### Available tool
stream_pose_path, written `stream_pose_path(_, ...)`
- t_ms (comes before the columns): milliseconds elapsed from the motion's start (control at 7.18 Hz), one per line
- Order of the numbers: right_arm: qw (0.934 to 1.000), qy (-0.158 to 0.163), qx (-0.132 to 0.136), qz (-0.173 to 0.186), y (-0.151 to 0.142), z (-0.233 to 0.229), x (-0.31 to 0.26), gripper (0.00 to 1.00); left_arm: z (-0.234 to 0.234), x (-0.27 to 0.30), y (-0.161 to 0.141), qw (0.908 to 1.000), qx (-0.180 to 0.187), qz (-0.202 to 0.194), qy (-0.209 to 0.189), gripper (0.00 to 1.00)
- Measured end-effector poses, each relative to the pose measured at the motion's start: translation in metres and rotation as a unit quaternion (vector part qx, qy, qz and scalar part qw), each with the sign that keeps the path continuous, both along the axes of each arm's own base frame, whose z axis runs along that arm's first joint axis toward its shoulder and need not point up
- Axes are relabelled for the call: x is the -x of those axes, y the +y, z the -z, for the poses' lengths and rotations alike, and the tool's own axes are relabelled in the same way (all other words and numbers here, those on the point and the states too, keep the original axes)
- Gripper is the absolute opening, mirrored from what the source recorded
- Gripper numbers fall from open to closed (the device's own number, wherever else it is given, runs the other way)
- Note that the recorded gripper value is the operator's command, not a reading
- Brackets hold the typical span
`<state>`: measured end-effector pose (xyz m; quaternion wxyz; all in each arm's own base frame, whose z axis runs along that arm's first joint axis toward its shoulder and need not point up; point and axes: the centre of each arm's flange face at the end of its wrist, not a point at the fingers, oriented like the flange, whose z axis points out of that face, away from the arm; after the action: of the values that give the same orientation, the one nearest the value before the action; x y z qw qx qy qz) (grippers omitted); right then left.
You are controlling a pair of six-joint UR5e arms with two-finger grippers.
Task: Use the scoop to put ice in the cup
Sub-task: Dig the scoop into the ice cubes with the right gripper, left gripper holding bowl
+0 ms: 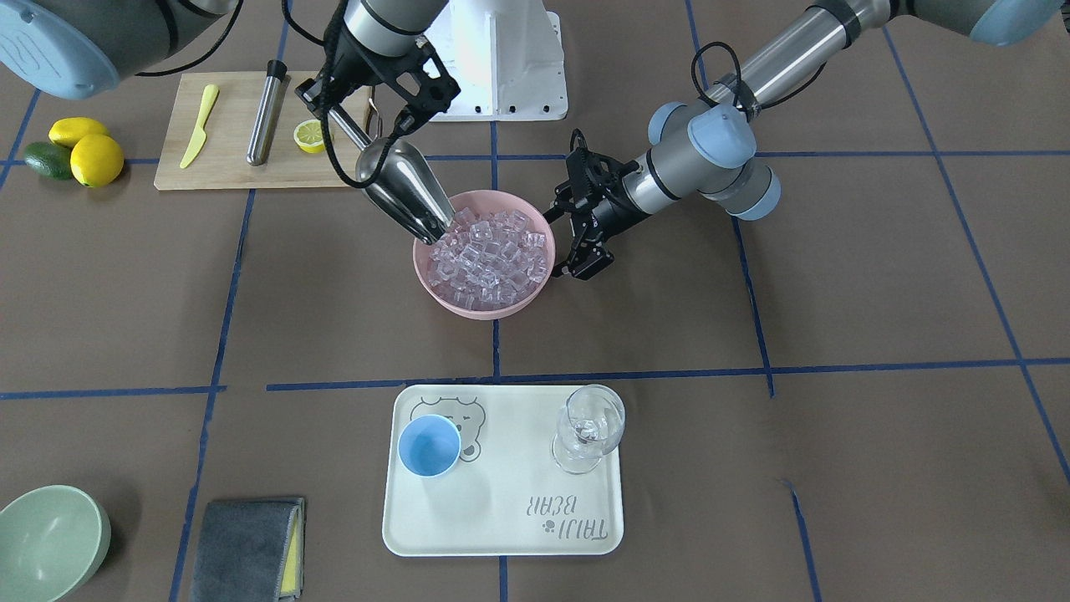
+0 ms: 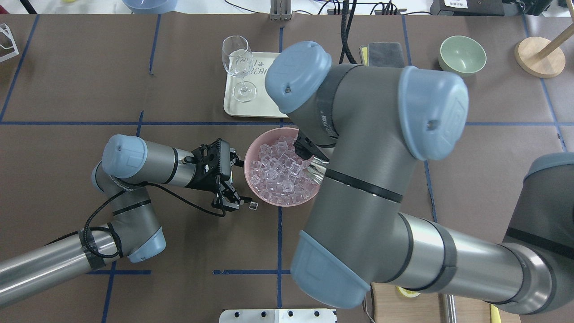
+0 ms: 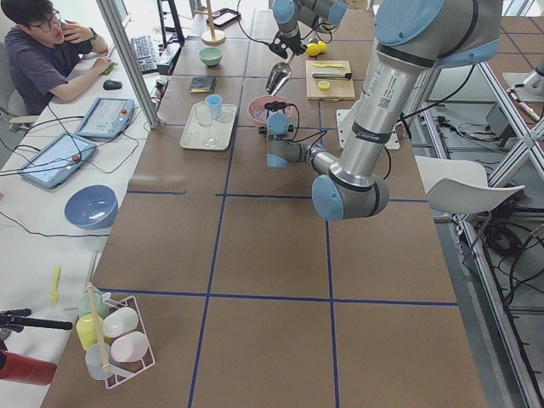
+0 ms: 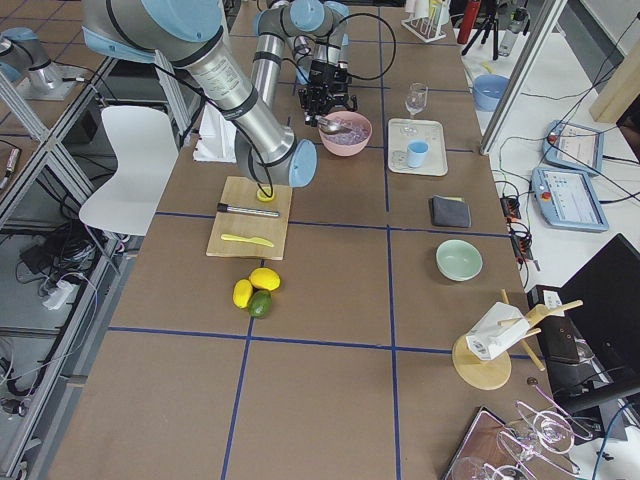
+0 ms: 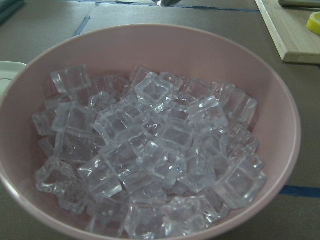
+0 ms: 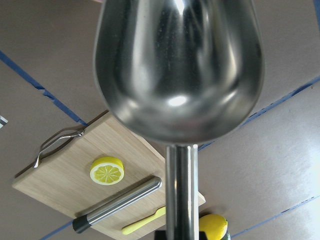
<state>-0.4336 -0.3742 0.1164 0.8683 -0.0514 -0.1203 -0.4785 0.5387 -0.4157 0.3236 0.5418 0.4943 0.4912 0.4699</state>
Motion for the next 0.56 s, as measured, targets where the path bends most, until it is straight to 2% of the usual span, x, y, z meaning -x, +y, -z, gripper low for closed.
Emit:
stream_pose_path(279, 0.999, 0.022, 0.012, 0.036, -0.014, 0.012, 0.024, 0.0, 0.0, 0.0, 0.0, 1.0, 0.0, 0.0, 0.001, 1.0)
stream_pose_path(557, 0.9975, 0.042, 0.025, 0.051, -0.024, 0.012, 0.042, 0.0, 0.0, 0.001, 0.0, 1.0, -0.002, 0.001, 0.004, 1.0)
